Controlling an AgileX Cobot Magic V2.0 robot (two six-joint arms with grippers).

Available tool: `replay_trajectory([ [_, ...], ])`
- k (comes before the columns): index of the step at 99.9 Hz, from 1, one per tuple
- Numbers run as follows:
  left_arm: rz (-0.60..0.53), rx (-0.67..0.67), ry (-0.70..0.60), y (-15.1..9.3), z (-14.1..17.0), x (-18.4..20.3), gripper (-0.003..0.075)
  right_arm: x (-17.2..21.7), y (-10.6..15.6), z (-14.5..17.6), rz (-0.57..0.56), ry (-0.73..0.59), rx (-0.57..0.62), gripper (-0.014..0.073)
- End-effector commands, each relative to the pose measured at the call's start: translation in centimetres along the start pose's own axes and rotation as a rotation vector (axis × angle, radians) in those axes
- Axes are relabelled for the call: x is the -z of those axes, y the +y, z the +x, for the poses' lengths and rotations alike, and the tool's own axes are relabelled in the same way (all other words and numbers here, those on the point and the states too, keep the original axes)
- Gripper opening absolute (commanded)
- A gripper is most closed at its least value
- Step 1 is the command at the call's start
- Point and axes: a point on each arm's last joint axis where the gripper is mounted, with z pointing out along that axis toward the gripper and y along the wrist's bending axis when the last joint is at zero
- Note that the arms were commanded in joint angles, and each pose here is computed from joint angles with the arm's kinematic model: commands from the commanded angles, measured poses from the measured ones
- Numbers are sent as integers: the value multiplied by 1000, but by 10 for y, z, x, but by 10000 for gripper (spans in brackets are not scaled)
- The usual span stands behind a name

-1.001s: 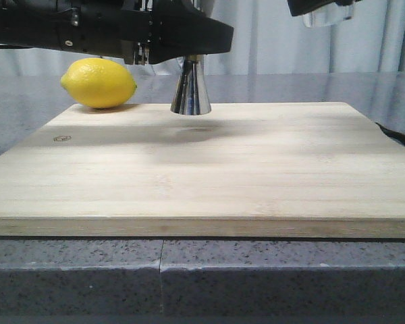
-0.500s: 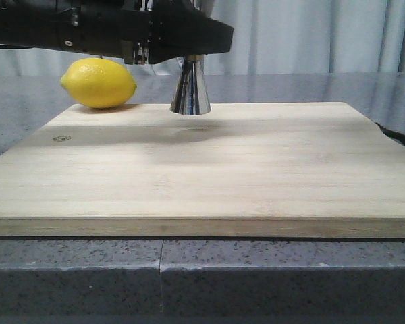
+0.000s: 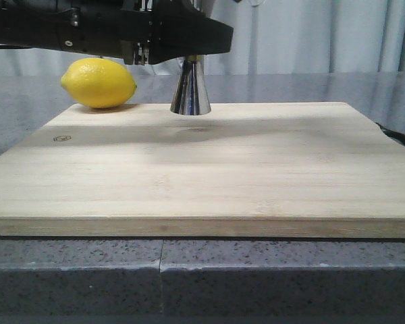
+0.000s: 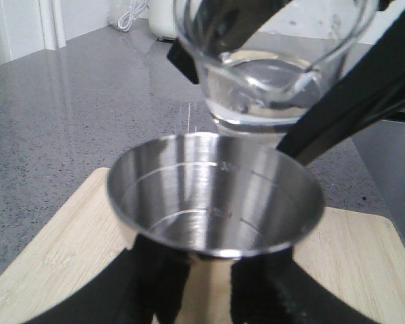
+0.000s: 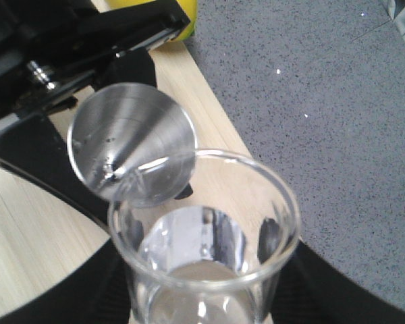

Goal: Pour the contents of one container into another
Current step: 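Lift the beaker with the right gripper over the held jigger, then tilt the beaker with the right gripper, pouring liquid into the jigger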

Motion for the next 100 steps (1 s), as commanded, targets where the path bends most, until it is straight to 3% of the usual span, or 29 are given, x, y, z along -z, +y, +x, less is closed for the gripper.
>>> replay_trajectory([
  [1, 49, -43, -160, -12, -40, 4, 238, 19, -11, -15, 59, -73, 48, 270],
  [42, 49, -43, -160, -12, -40, 4, 238, 27, -15, -24, 67, -35, 202, 270],
  [68, 49, -43, -160, -12, -40, 4, 238, 27, -9, -28, 122, 4, 336, 270],
  [100, 49, -43, -160, -12, -40, 4, 238, 28, -11, -32, 192, 7, 412, 270],
])
